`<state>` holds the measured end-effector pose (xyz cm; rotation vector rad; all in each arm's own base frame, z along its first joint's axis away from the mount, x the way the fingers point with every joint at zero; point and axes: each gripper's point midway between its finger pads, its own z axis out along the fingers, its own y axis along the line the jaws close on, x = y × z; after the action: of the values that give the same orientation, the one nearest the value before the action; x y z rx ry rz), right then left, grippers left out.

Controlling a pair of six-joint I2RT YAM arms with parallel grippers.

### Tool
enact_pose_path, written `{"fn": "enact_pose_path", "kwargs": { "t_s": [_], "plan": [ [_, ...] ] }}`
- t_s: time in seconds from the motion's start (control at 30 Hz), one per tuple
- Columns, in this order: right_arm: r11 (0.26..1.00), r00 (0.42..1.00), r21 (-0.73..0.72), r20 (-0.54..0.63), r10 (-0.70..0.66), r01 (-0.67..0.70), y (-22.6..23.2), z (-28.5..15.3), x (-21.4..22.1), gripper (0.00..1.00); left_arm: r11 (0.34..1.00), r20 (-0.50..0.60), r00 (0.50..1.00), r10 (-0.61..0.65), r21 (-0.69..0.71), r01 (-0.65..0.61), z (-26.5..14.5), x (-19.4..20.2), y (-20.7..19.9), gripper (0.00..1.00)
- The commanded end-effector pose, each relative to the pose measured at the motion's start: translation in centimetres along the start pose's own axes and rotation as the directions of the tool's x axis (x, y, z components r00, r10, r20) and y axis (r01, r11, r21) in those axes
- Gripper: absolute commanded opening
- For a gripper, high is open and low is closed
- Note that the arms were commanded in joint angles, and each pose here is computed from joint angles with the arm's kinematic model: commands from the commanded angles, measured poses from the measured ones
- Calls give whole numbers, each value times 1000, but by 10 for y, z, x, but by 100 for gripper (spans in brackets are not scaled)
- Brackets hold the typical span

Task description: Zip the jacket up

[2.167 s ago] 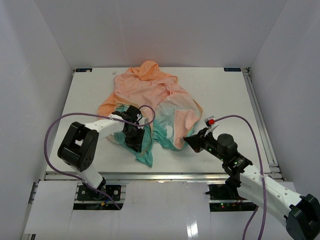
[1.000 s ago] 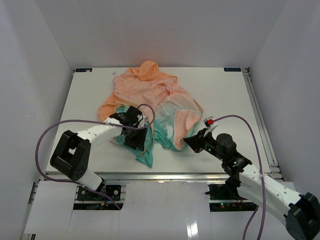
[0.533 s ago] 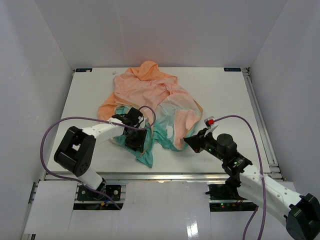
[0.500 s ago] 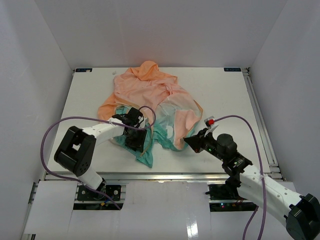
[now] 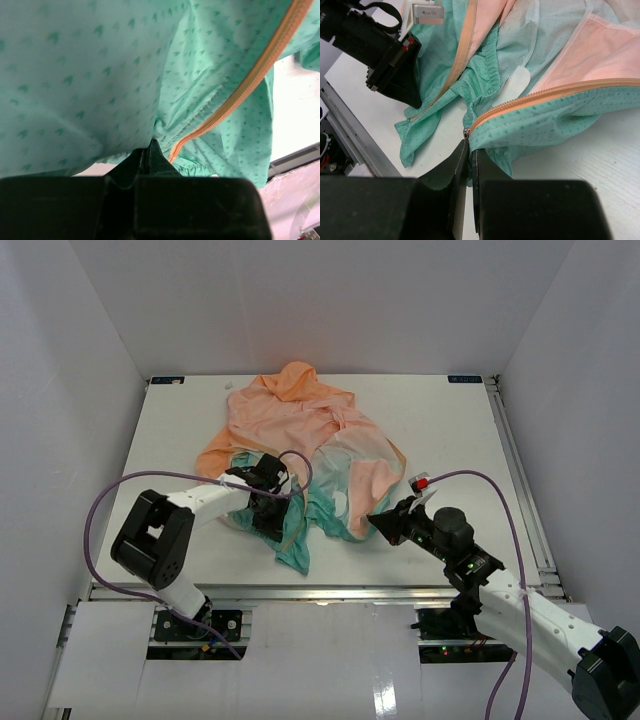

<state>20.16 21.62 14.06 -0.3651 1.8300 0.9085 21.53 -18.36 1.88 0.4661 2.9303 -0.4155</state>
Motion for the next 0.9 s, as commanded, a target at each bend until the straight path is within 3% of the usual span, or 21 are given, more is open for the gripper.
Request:
{"fn": "enact_pose_path", "kwargs": {
  "t_s": [0.0, 0.27, 0.43, 0.6, 0.7, 0.87],
  "plan": [
    [1000, 999, -3, 31, -20, 20, 1, 5, -9, 8, 999, 169, 986, 13, 32, -19, -35, -29, -14, 0],
    [1000, 1000, -11, 3, -19, 19, 2, 14, -8, 8, 996, 382, 924, -26, 90, -9, -79, -69, -34, 0],
    [997, 999, -69, 12, -43, 44, 15, 19, -19, 8, 966, 503, 861, -74, 251, -64, -95, -85, -63, 0],
    [970, 995, -228, 59, -77, 89, 51, 20, -38, 8, 851, 634, 763, -124, 464, -247, -119, -93, -107, 0],
    [921, 990, -366, 106, -97, 129, 81, 17, -49, 8, 786, 698, 698, -159, 517, -338, -134, -93, -121, 0],
    [891, 984, -420, 124, -132, 172, 96, 19, -52, 8, 692, 785, 589, -190, 533, -487, -156, -90, -139, 0]
  ]
}}
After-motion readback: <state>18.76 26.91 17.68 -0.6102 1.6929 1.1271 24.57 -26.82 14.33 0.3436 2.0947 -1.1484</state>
